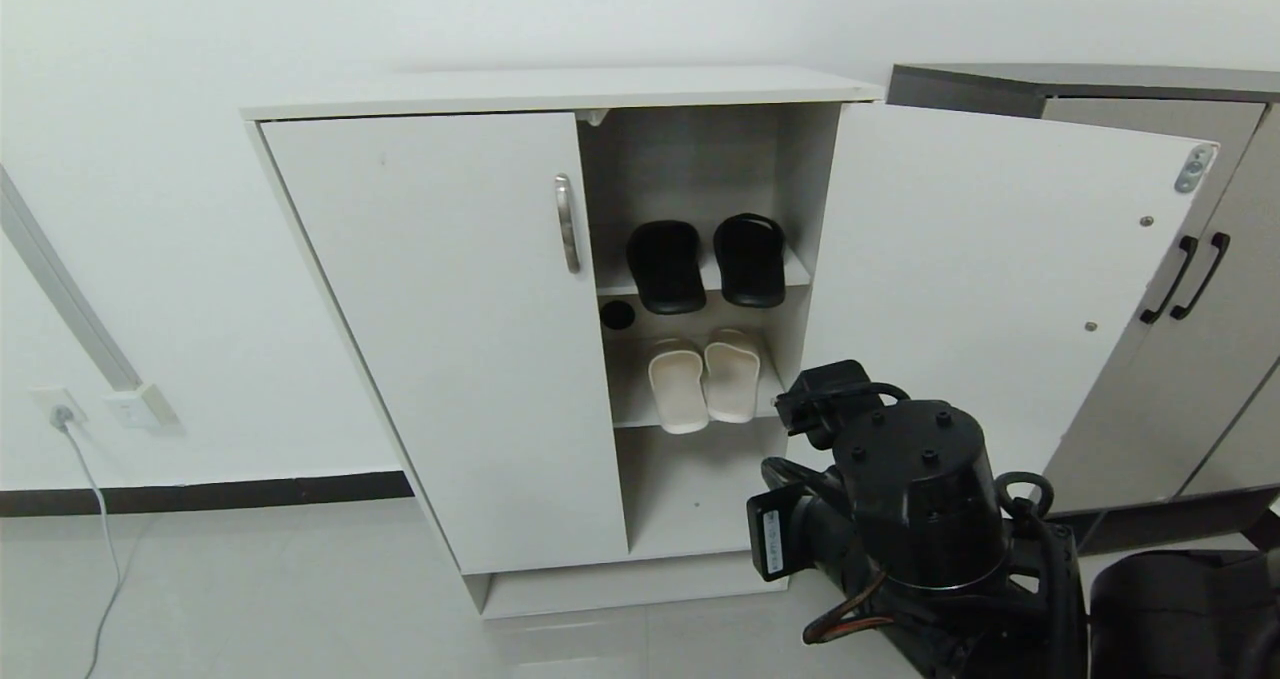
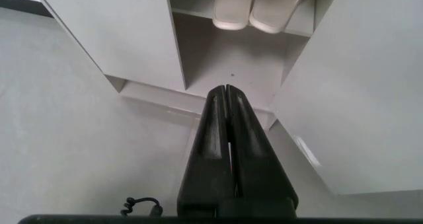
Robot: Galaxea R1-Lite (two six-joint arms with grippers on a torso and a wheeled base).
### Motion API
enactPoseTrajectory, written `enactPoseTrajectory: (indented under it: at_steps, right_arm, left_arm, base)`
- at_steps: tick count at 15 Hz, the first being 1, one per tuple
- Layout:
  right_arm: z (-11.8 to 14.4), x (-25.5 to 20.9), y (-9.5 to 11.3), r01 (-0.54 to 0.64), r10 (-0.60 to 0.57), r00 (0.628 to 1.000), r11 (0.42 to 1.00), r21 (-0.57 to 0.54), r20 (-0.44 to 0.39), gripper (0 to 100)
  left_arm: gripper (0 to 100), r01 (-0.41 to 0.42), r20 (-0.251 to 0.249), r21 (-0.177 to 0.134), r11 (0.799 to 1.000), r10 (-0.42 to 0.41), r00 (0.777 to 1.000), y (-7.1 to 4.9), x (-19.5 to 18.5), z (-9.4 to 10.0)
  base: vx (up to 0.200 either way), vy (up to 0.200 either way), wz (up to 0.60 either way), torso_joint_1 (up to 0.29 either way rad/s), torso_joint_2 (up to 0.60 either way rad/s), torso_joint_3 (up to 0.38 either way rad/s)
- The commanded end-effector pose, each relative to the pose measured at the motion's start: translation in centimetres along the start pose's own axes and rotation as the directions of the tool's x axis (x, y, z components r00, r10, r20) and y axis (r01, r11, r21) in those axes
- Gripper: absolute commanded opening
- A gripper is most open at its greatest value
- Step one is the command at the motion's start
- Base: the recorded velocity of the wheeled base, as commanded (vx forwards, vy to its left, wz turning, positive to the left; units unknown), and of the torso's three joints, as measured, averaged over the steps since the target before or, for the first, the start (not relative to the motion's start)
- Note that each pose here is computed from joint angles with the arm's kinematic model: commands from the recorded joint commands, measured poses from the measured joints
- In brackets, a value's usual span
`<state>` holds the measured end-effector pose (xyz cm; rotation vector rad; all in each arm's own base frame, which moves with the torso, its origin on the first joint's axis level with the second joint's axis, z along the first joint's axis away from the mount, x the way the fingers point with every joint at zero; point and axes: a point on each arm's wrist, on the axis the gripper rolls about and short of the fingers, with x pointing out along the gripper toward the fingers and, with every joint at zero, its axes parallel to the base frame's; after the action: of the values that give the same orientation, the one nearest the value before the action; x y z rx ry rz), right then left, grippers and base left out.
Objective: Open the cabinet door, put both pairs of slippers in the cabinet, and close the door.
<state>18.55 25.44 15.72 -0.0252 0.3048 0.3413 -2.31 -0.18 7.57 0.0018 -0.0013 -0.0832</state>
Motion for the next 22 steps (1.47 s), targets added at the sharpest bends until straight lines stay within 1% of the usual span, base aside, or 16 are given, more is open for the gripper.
enactPoseTrajectory:
  at_steps: [1, 10, 13, 16, 22]
  right_arm:
    - [-0.04, 0.02, 0.02, 0.0, 0.0, 1.0, 1.0, -0.002, -0.001, 0]
    - [-0.14, -0.04, -0.04, -0.003, 0.003, 1.0, 1.0, -0.019, 0.017, 0]
    - [-0.11, -0.01, -0.08, -0.002, 0.002, 1.0, 1.0, -0.018, 0.018, 0]
    - [-0.2, -0.01, -0.04, -0.003, 0.003, 1.0, 1.0, -0.02, 0.015, 0]
    - [-0.32, 0.0, -0.12, 0.0, 0.0, 1.0, 1.0, -0.028, 0.012, 0]
  left_arm:
    - [0, 0.0, -0.001, 0.0, 1.0, 0.0, 1.0, 0.0, 0.01, 0.0]
    - [0, 0.0, -0.001, 0.0, 1.0, 0.0, 1.0, 0.0, 0.01, 0.0]
    - [0, 0.0, -0.001, 0.0, 1.0, 0.0, 1.0, 0.0, 0.01, 0.0]
    - [0, 0.001, -0.001, 0.0, 1.0, -0.001, 1.0, 0.0, 0.01, 0.0]
    - [0, 0.0, -0.001, 0.0, 1.0, 0.0, 1.0, 0.0, 0.01, 0.0]
  base:
    - [0.0, 0.0, 0.0, 0.0, 0.0, 0.0]
    - [0.0, 0.0, 0.0, 0.0, -0.02, -0.019]
    - [0.0, 0.0, 0.0, 0.012, -0.21, -0.325]
    - [0.0, 0.0, 0.0, 0.036, -0.53, -0.365]
    - [0.0, 0.0, 0.0, 0.117, -0.46, -0.345]
